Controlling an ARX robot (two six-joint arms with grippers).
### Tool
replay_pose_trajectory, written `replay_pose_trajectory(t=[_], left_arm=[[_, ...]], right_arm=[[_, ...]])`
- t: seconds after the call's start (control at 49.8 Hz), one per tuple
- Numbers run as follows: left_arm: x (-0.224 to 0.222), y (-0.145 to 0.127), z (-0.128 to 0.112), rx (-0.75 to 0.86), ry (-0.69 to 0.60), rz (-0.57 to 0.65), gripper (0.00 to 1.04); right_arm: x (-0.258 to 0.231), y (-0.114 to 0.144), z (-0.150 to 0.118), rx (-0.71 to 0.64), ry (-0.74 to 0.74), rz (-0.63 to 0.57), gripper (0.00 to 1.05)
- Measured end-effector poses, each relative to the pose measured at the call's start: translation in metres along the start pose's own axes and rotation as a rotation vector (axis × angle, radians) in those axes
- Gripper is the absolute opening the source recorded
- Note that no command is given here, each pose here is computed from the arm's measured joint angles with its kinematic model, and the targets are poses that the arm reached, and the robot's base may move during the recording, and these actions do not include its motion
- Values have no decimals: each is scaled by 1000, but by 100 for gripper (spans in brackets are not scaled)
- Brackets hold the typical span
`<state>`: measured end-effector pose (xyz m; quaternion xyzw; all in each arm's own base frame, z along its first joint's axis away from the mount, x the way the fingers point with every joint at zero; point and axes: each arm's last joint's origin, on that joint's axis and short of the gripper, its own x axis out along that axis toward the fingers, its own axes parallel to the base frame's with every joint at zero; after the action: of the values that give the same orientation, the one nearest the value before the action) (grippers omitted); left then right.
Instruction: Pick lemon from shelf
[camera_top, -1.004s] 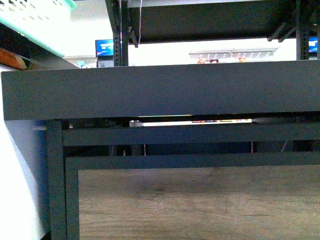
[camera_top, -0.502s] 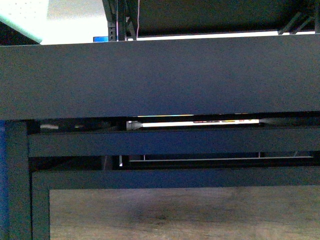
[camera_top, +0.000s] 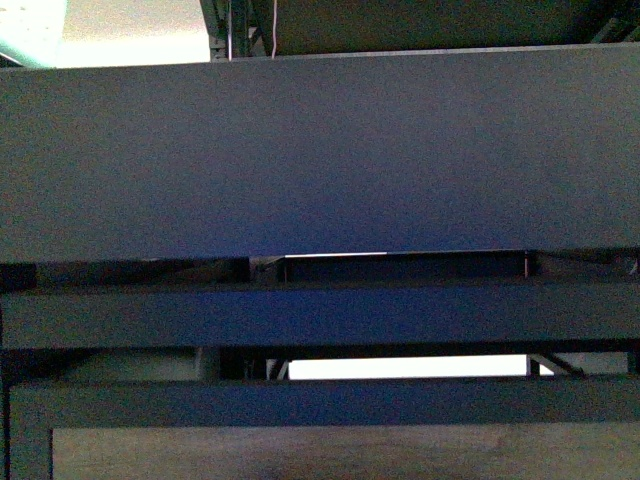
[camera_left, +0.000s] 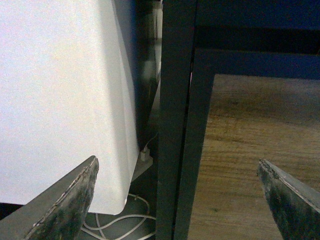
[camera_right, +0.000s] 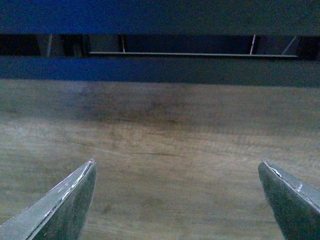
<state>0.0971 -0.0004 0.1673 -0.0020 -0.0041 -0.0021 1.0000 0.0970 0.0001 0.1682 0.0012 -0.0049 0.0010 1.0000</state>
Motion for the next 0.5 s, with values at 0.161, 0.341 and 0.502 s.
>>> replay_pose_trajectory(t=[0.161, 0.341, 0.502], left_arm=[[0, 0, 0, 0, 0, 0, 97], [0, 0, 0, 0, 0, 0, 97], [0, 0, 0, 0, 0, 0, 97]], right_arm=[[0, 0, 0, 0, 0, 0, 97], [0, 0, 0, 0, 0, 0, 97], [0, 0, 0, 1, 0, 0, 97]])
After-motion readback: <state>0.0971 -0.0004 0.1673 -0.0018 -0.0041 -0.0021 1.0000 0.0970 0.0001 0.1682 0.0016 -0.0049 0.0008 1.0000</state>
